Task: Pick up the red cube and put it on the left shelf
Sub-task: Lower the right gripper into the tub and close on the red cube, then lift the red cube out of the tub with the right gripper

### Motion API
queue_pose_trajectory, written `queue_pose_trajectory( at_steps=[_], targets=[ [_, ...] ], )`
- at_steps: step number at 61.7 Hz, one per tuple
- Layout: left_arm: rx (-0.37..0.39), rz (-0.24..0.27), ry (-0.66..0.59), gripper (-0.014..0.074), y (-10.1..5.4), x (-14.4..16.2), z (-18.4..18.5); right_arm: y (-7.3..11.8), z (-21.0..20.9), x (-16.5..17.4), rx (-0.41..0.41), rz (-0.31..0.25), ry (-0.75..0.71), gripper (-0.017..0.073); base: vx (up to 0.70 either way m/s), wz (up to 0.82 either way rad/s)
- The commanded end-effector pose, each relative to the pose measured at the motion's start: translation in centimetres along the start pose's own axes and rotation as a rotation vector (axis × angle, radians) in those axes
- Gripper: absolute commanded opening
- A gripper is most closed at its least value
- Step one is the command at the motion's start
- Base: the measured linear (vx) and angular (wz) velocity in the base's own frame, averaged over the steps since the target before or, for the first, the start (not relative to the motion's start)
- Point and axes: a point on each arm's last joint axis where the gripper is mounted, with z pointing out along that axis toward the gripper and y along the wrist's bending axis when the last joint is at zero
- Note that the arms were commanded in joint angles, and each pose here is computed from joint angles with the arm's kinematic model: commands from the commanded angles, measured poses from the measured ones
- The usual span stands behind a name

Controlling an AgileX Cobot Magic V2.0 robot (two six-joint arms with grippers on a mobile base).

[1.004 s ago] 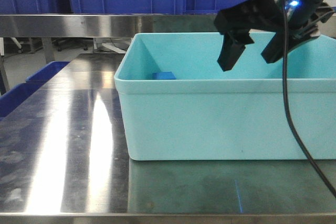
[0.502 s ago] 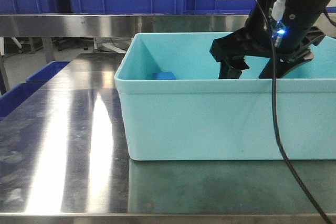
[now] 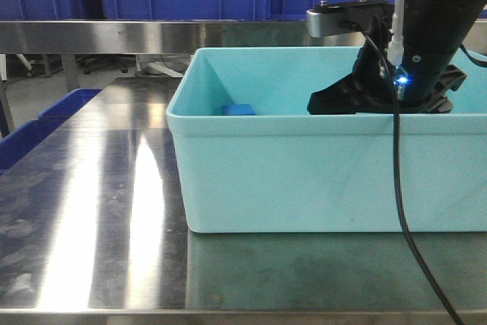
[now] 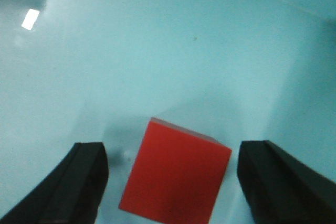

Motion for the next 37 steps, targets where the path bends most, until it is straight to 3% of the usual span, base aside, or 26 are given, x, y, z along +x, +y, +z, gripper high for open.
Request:
queue_pose_trajectory(
  at_steps=[1,6,10,26,32,37],
  targets=[
    [-0.011,-0.009,-0.052,0.0106,0.0,0.1,0.1,-0.4,-1.9,-1.8,0.006,-0.004,-0.131,0.0614,0.00,0.00],
    [-0.011,-0.009,-0.052,0.0106,0.0,0.1,0.1,-0.4,-1.9,-1.9,0.005,-0.004,-0.141,0.0594,0.00,0.00],
    [-0.011,-0.009,-0.052,0.0106,0.0,0.1,0.1,-0.4,-1.9,-2.0,0.004,-0.004,-0.149,0.0528,0.00,0.00],
    [-0.011,-0.009,-0.052,0.0106,0.0,0.1,0.1,-0.4,-2.0,-2.0,0.004,-0.004,-0.153,0.0133,0.00,0.00],
    [-0.011,-0.009,-0.052,0.0106,0.0,0.1,0.1,-0.3,-2.6,-2.4,0.002,-0.005,-0.174,0.0053,0.00,0.00],
    [-0.011,-0.009,-0.052,0.0106,0.0,0.1,0.1,-0.1,-4.5,-3.2,-0.003,-0.009,-0.235,0.0055,0.00,0.00]
  ],
)
